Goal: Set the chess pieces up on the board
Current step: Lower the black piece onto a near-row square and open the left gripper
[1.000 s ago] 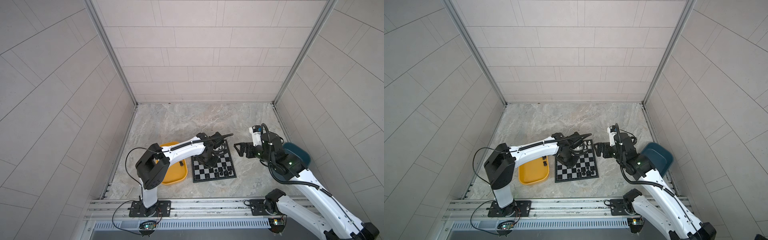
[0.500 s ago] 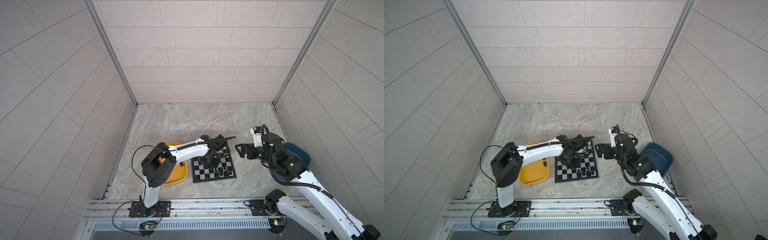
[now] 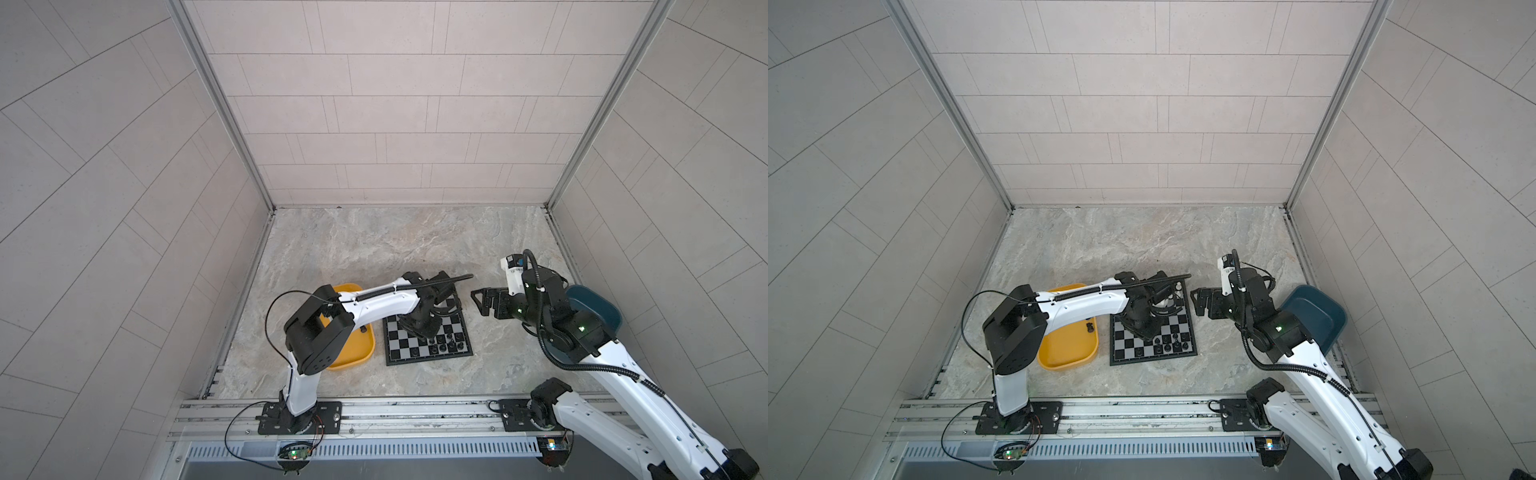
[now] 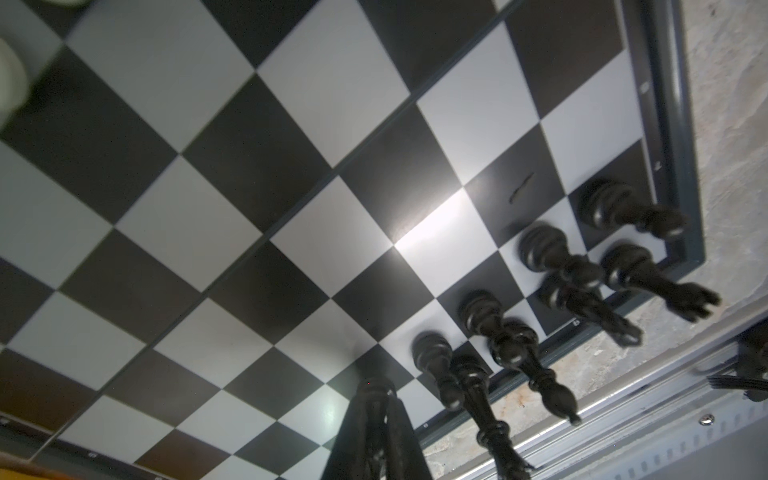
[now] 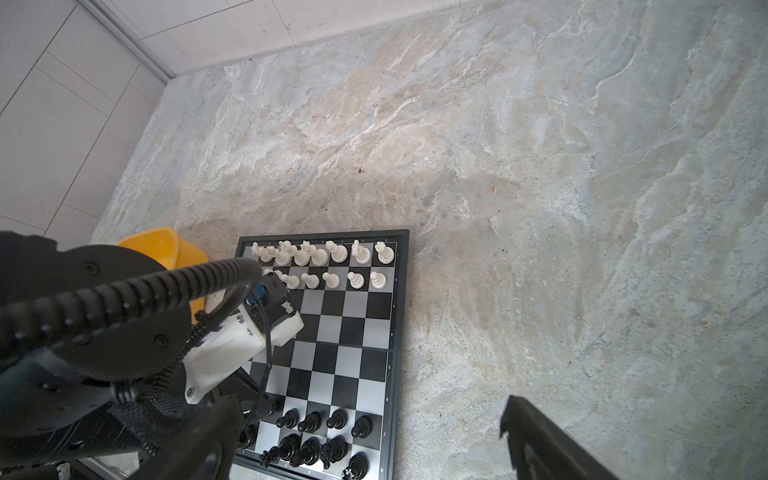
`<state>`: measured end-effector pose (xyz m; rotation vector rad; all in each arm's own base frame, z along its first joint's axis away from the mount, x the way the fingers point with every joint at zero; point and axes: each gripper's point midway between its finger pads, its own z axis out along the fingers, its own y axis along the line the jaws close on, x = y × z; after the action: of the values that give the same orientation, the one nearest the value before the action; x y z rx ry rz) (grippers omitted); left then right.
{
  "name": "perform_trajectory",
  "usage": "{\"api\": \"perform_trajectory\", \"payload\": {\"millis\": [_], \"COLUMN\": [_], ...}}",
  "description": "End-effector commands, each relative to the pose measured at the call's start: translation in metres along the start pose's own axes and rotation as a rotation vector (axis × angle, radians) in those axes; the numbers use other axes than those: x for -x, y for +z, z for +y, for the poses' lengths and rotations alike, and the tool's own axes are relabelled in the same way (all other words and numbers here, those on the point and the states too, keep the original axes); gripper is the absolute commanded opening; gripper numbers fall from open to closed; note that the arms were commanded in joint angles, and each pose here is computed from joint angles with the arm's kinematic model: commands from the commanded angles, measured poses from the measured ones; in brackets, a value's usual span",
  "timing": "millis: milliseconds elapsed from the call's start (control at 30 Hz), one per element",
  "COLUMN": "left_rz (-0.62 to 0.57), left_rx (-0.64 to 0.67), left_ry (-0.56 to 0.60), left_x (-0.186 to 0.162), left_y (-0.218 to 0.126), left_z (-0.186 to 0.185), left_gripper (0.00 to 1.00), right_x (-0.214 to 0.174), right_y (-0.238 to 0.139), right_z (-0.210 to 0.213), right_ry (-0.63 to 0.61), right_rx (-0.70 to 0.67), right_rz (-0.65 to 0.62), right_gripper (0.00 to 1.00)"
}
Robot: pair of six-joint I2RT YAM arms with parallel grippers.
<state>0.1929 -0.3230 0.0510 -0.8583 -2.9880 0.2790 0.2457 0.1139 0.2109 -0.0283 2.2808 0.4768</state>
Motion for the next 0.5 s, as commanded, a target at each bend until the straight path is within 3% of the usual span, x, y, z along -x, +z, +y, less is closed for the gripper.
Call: {"api": "perform_trajectory", "payload": {"millis": [0,467], "left_rz": [0.034,0.051], "left_rx": [0.042,0.038], "left_ry": [-0.009,-0.016], "left_x": [-0.0078,-0.012], "left_y": [0.008,0.0134], "left_z": [0.0064,0.006], "left_gripper": [0.12,0.19], "right_x": [-0.001,-0.0002], "right_y": [-0.0015,-0.0029], "right_z": [-0.0031,-0.0036], "right_ry": [0.005,0.014], "right_rx": [-0.011,-0.013], "right_rz": [0.0,-0.006], "right_gripper": [1.0,1.0]}}
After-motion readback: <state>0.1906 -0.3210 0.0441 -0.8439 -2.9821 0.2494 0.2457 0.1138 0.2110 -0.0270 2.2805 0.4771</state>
